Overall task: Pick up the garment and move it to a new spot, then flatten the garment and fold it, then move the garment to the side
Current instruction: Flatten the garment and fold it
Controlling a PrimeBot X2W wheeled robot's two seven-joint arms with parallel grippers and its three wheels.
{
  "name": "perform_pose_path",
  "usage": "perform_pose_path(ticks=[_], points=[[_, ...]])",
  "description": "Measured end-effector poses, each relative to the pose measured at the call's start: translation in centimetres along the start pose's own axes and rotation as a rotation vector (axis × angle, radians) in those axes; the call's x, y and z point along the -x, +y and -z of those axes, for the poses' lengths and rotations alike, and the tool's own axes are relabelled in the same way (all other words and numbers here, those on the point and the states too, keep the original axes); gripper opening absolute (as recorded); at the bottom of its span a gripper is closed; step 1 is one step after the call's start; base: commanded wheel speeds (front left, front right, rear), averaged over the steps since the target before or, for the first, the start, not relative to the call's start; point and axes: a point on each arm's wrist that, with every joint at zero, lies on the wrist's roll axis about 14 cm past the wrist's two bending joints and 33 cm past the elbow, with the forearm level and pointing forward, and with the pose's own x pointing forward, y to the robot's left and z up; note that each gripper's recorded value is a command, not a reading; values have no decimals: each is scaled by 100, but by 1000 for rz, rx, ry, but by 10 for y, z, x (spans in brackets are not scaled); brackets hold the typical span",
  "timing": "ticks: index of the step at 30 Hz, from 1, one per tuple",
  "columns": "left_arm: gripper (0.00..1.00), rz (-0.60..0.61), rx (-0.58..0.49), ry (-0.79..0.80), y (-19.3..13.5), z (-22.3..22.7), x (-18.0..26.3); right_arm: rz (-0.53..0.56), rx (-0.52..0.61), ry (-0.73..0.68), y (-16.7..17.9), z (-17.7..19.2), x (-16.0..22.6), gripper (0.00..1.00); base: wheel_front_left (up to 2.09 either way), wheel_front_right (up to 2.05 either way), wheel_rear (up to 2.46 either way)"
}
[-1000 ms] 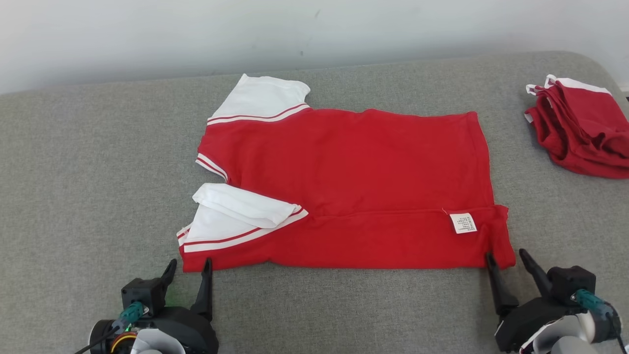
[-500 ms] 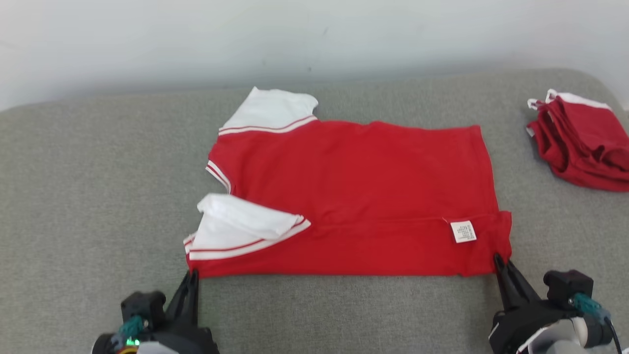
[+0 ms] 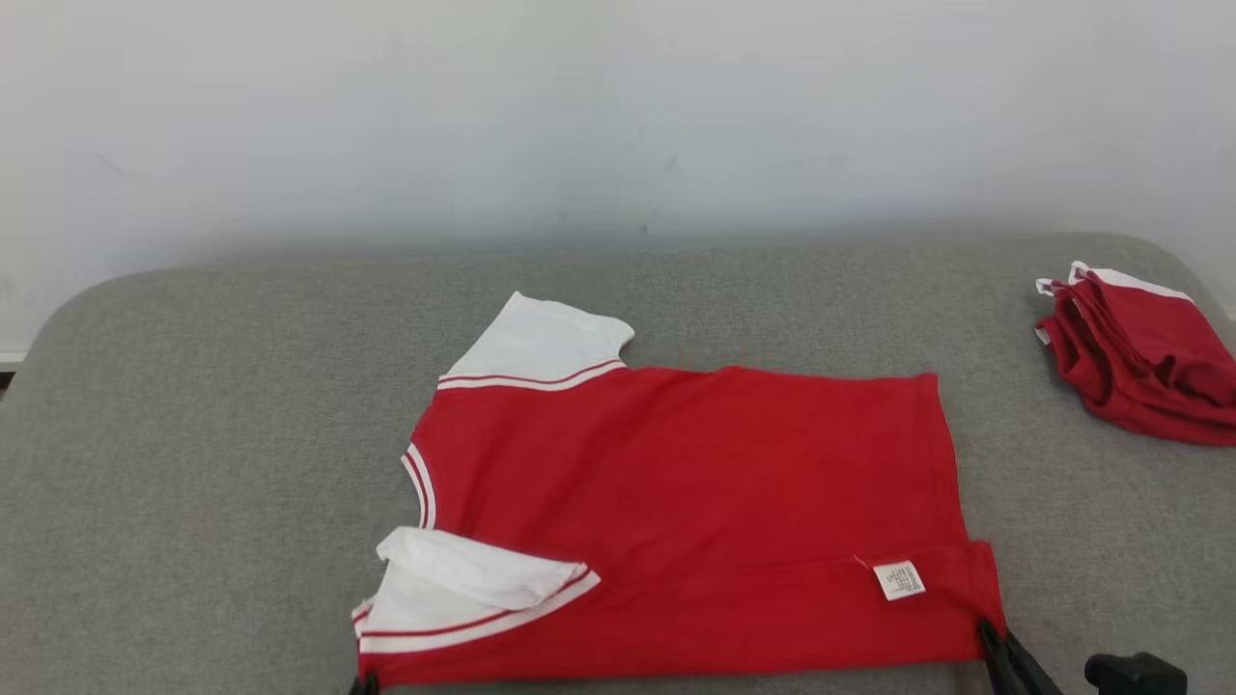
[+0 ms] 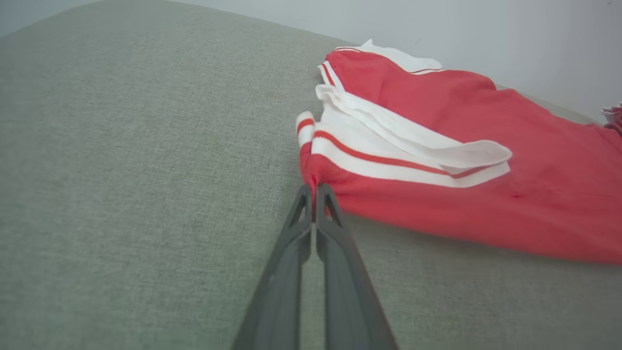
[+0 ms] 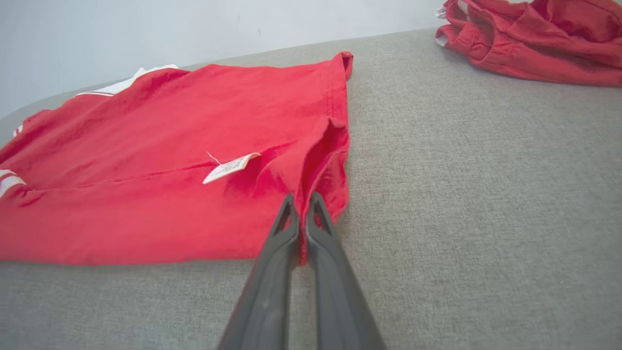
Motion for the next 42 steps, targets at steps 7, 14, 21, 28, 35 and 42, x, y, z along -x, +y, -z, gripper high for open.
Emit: perform_pose_path(ticks=[7, 14, 21, 28, 35, 42], points=[[0, -30, 41, 33, -2, 17, 24, 9, -17, 61, -2, 13, 16, 0, 0, 0, 0], [100, -11, 47, 1, -9, 7, 17, 11, -3, -13, 3, -7, 12, 100, 0, 0, 0], [100, -13, 17, -145, -5, -41, 3, 19, 21, -166, 5, -49, 7, 100, 0, 0, 0], [100, 19, -78, -314, -10, -98, -4, 9, 26, -295, 16, -83, 5, 100, 0, 0, 0], [100, 86, -167, -376, -24, -118, -2, -9, 36, -349, 25, -97, 4, 100, 0, 0, 0], [100, 112, -181, -380, -24, -119, 1, -17, 38, -360, 30, -99, 5, 100, 0, 0, 0]])
